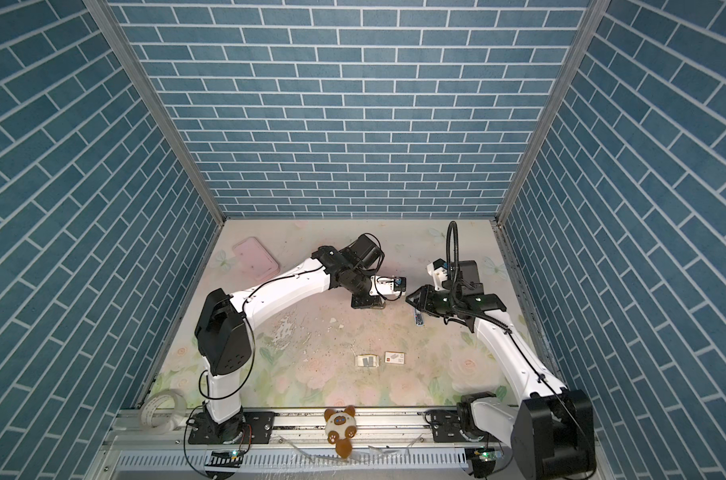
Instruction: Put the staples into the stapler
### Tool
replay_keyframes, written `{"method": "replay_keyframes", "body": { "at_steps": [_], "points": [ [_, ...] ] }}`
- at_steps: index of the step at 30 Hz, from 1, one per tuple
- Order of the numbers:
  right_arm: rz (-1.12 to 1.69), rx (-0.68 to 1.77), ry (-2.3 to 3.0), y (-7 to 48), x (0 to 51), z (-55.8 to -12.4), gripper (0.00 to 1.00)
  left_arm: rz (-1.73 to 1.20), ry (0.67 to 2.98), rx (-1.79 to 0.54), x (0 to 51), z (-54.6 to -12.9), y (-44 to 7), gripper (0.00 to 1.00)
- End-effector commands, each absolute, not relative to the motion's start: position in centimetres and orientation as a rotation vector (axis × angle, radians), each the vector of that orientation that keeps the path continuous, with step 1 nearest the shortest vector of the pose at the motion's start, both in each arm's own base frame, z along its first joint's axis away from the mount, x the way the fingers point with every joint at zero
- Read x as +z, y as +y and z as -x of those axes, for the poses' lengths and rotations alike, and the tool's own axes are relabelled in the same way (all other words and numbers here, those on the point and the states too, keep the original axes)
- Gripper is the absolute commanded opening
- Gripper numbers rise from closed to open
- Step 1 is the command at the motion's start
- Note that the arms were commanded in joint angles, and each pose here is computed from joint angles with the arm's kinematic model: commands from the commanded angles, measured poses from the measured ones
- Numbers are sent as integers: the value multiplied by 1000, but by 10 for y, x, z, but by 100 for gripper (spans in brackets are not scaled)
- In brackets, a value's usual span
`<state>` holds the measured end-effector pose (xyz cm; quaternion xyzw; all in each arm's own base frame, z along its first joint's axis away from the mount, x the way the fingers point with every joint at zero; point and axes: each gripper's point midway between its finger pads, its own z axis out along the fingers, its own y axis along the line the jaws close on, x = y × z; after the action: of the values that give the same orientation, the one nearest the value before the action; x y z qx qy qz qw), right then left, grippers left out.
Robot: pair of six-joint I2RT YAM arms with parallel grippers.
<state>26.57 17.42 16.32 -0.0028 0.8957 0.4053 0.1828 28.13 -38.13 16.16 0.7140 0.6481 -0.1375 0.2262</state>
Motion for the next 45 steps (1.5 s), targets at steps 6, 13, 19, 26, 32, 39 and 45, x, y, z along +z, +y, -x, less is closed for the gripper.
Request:
{"method": "replay_keyframes", "body": {
  "at_steps": [6,13,19,26,32,39,45],
  "points": [
    [219,1364,2469,217,184,-261,32,-1903,1855,-453,182,-267,-365,7],
    [269,1365,2489,231,180,-262,30,-1864,1876,-479,188,-265,-365,6],
    [271,1360,2506,236,173,-264,28,-1837,1870,-511,195,-264,-368,5],
    [270,1341,2534,238,164,-264,26,-1822,1859,-526,204,-265,-371,4],
    [273,1328,2549,239,158,-262,24,-1803,1854,-542,211,-267,-375,3],
    [272,1322,2560,239,153,-259,23,-1762,1851,-583,226,-269,-378,3],
    [268,1359,2525,243,155,-261,23,-1712,1860,-632,236,-272,-379,3]
  ]
}}
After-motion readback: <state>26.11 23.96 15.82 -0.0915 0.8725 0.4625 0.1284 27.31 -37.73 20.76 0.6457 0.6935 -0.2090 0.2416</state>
